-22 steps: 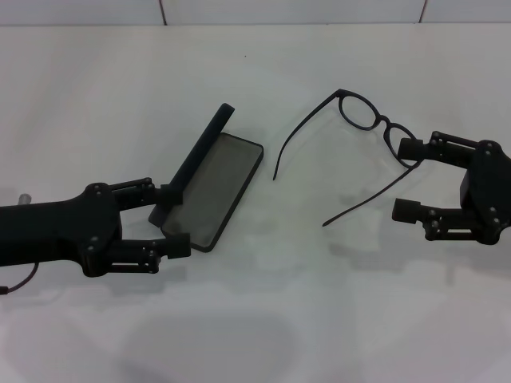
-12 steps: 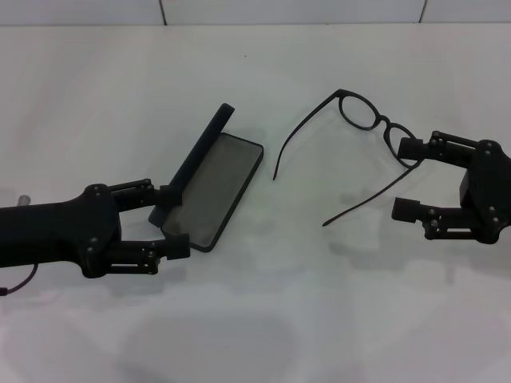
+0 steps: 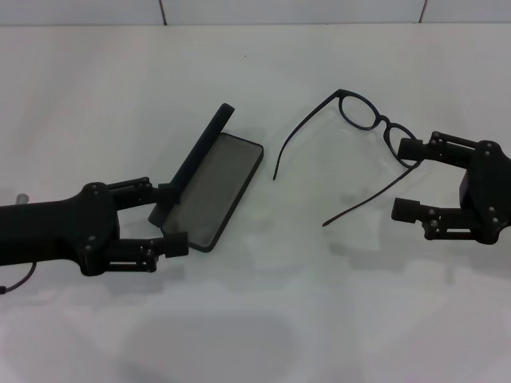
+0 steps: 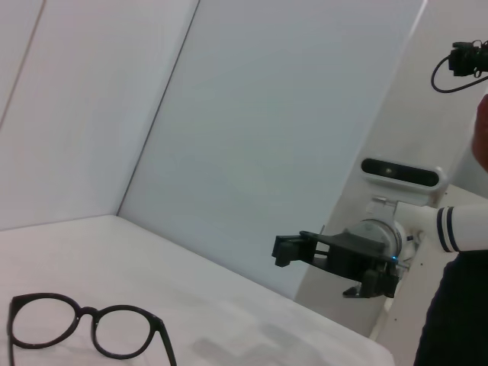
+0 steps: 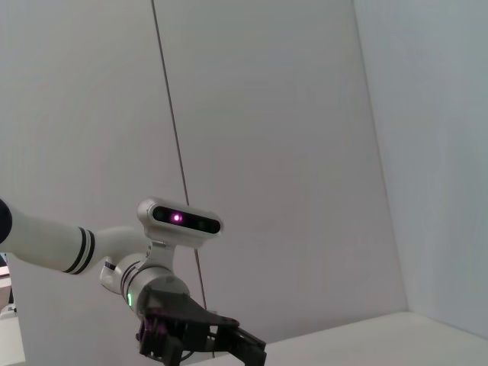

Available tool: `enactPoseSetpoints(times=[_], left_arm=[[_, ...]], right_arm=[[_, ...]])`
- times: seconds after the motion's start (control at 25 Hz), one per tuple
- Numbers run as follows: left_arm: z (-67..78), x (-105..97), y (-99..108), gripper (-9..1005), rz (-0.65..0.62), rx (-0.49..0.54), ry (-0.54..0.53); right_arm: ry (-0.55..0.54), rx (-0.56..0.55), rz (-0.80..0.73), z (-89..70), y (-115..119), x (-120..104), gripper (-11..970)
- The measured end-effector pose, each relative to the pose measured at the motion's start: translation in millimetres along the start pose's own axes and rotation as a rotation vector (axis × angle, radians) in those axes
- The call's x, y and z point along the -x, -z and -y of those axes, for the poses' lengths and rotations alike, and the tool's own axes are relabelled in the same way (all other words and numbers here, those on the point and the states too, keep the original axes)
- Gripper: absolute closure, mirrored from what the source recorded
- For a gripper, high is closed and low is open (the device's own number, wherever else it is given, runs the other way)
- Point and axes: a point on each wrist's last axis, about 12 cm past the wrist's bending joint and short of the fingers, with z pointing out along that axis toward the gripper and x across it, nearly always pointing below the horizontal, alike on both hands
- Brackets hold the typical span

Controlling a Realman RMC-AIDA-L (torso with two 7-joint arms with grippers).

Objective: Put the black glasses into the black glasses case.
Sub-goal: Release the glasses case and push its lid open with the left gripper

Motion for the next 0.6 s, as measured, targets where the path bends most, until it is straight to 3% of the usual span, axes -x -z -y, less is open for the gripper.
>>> enactPoseSetpoints(times=[0.36,0.6], left_arm=[[-4.1,0,7,107,0.035,0.064,0.024],[-14.1,12,17,108,0.12,0.163,0.169]], right_arm=[[-0.002,-0.01,-0.004,0.9,2,0,101],[-0.003,-0.025,-0.011,2.4,3,-2,101]])
